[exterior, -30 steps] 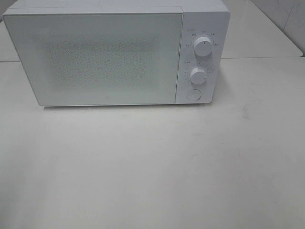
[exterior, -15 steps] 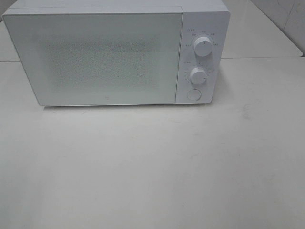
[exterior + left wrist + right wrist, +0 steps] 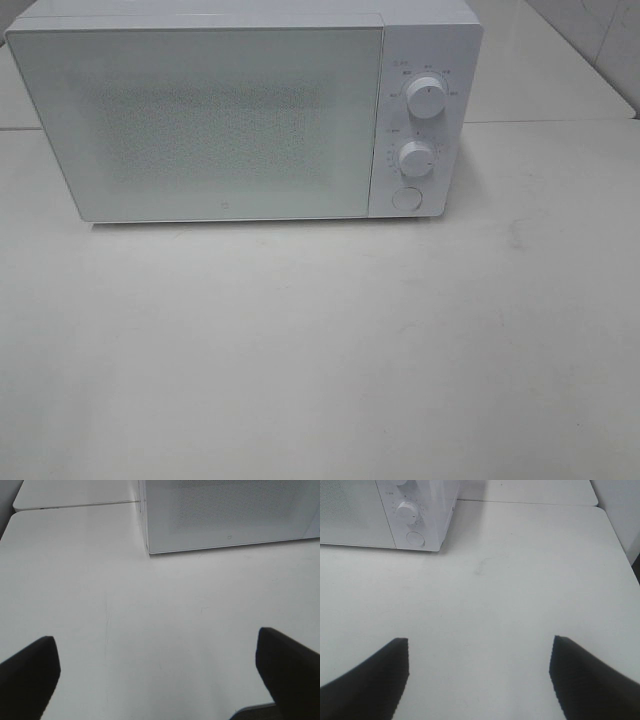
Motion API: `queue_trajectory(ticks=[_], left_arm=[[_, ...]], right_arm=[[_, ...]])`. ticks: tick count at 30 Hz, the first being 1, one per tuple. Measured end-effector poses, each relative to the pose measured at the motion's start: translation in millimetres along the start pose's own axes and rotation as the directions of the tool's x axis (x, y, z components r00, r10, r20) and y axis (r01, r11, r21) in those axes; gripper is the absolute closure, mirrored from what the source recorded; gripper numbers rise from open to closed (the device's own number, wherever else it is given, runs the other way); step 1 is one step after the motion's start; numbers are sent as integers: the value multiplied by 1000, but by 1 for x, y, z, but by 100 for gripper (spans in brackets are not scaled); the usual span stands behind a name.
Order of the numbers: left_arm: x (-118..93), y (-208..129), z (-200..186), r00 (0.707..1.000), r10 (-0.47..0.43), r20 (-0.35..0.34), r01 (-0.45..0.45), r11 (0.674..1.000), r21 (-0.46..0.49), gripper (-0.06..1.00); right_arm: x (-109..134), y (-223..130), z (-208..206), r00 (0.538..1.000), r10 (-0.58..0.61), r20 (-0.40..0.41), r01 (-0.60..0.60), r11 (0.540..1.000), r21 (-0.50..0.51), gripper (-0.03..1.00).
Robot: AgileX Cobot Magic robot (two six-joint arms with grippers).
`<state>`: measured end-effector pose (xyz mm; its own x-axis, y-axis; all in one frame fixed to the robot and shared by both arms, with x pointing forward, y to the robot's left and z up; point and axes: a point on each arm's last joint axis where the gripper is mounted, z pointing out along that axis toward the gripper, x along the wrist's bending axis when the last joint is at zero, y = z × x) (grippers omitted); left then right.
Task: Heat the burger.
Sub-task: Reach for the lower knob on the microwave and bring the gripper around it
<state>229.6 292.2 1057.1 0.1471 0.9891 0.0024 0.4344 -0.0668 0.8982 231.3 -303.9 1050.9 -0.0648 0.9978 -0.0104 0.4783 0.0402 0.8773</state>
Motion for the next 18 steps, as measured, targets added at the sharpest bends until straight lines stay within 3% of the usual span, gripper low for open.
queue_trajectory(ticks=[18], left_arm=[[0, 0, 0, 1000, 0, 0, 0, 1000, 0, -4]], right_arm=[[0, 0, 0, 1000, 0, 0, 0, 1000, 0, 21]])
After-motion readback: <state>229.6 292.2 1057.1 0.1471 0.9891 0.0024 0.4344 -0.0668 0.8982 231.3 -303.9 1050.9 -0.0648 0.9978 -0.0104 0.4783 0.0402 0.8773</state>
